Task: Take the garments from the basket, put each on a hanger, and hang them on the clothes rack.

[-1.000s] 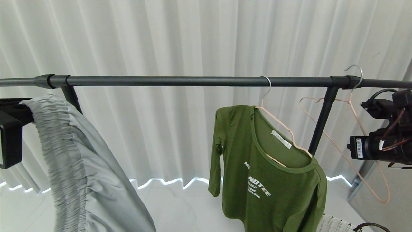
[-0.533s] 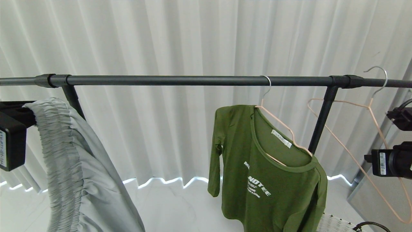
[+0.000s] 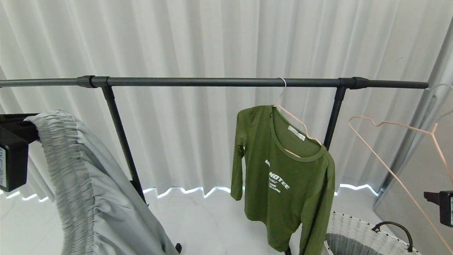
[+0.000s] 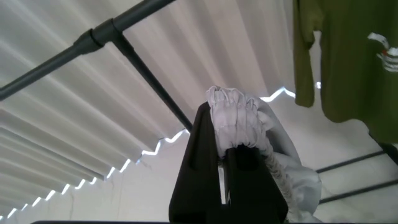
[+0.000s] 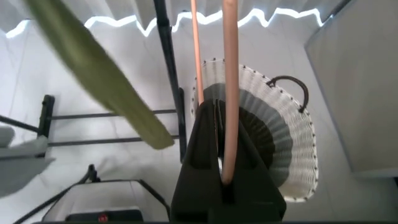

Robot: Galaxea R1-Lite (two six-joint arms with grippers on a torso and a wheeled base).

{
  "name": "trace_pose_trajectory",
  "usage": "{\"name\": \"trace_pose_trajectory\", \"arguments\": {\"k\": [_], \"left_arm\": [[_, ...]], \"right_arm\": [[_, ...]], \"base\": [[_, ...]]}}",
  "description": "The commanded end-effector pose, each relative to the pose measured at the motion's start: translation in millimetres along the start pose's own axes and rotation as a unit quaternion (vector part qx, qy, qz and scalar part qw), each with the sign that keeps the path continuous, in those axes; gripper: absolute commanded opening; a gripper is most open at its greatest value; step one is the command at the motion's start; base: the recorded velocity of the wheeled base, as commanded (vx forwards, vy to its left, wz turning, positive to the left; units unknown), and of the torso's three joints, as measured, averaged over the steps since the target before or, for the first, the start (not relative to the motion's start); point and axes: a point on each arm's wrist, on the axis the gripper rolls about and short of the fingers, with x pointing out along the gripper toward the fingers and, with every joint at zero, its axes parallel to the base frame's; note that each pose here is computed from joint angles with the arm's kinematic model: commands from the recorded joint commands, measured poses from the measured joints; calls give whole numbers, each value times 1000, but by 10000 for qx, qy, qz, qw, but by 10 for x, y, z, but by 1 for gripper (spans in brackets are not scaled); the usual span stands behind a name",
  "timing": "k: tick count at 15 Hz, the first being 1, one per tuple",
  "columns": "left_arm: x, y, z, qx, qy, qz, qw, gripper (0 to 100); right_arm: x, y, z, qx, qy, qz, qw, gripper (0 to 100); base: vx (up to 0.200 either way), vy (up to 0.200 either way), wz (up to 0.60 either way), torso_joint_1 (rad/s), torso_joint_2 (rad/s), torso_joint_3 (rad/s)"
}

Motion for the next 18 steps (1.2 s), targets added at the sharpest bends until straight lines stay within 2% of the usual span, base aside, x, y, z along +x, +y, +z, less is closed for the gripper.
{"name": "trace_pose_trajectory", "arguments": {"k": [1, 3, 6, 9, 13, 18], "left_arm": [[12, -11, -13, 18, 35, -10, 10000, 0], [21, -26, -39, 43, 79, -26, 10000, 0], [26, -32, -42, 52, 89, -37, 9999, 0], [39, -35, -38, 65, 105, -35, 9999, 0], [30, -30, -38, 58, 92, -31, 9999, 0], [33, -31, -35, 58, 92, -31, 9999, 0]], "right_arm": [[-54, -11, -8, 19, -103, 18, 9999, 0], [-73, 16, 27, -102, -207, 142, 9996, 0], [-144, 136, 65, -326, -448, 597, 9967, 0], [-207, 230, 34, -544, -486, 1003, 9923, 0], [-299, 312, 8, -731, -619, 1446, 9848, 0], [-340, 407, -31, -963, -578, 1842, 9765, 0]], "base": [[-200, 0, 0, 7, 7, 2], [-200, 0, 0, 5, 5, 5], [0, 0, 0, 0, 0, 0], [0, 0, 0, 0, 0, 0], [0, 200, 0, 5, 6, 5], [0, 200, 0, 3, 3, 5]]}}
